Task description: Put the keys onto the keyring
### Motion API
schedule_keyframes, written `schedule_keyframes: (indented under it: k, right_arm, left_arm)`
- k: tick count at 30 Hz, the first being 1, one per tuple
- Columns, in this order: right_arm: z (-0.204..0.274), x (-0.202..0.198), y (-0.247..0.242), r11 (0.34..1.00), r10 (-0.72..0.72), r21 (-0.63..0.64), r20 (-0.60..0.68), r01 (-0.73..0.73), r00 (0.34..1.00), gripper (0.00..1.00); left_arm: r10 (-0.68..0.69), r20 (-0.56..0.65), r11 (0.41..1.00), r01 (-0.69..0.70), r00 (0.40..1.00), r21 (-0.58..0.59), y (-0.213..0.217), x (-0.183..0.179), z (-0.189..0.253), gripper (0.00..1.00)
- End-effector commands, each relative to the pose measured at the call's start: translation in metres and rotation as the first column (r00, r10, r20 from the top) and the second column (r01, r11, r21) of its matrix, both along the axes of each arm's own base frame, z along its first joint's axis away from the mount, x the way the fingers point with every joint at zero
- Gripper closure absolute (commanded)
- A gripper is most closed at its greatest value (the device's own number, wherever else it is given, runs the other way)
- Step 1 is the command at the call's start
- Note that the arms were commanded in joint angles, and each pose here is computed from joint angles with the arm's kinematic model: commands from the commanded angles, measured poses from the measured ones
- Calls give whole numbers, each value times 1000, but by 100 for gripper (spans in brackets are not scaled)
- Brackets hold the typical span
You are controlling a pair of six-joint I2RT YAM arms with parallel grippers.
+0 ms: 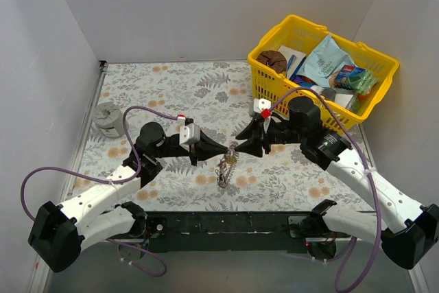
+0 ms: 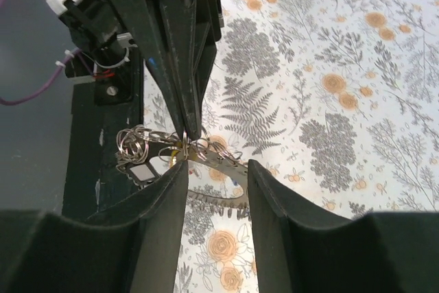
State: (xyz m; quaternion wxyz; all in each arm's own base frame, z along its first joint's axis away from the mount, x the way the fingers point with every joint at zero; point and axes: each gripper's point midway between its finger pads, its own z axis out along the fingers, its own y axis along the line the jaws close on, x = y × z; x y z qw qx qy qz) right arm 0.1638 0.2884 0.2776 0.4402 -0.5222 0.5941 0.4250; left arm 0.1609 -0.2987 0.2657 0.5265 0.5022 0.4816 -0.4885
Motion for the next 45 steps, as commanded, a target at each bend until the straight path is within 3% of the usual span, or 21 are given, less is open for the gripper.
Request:
schedule_keyframes:
  k: [1,16,32,36,39,40,41,45]
  right_arm:
    - [29,-18,-3,985,114,129,27,-116,993,52]
    - [34,-37,-2,962,208,181,-9,-203,978,50]
    - [42,-35,20,948,216,248,-38,-200,976,50]
    - [40,-36,25,948,227,241,-55,-208,972,56]
    - [40,-35,27,951,218,238,-55,-199,974,69]
    - [37,-34,27,955,212,227,-65,-192,975,79]
    - [35,-32,27,958,201,222,-68,-182,977,84]
    - [31,-32,25,960,195,216,-71,-175,978,94]
  left_arm:
    - [45,126,977,-17,991,-214,7,-6,57,100]
    - [176,122,875,-98,977,-474,32,-9,89,100]
    - [144,120,886,-74,982,-457,26,-8,83,100]
    - [142,123,887,-71,982,-456,26,-8,84,100]
    - [145,126,886,-72,981,-458,26,-8,84,100]
    - [144,129,886,-70,981,-459,26,-9,84,100]
    - [146,127,885,-72,981,-461,27,-9,85,100]
    - [153,129,886,-78,980,-456,27,-8,85,100]
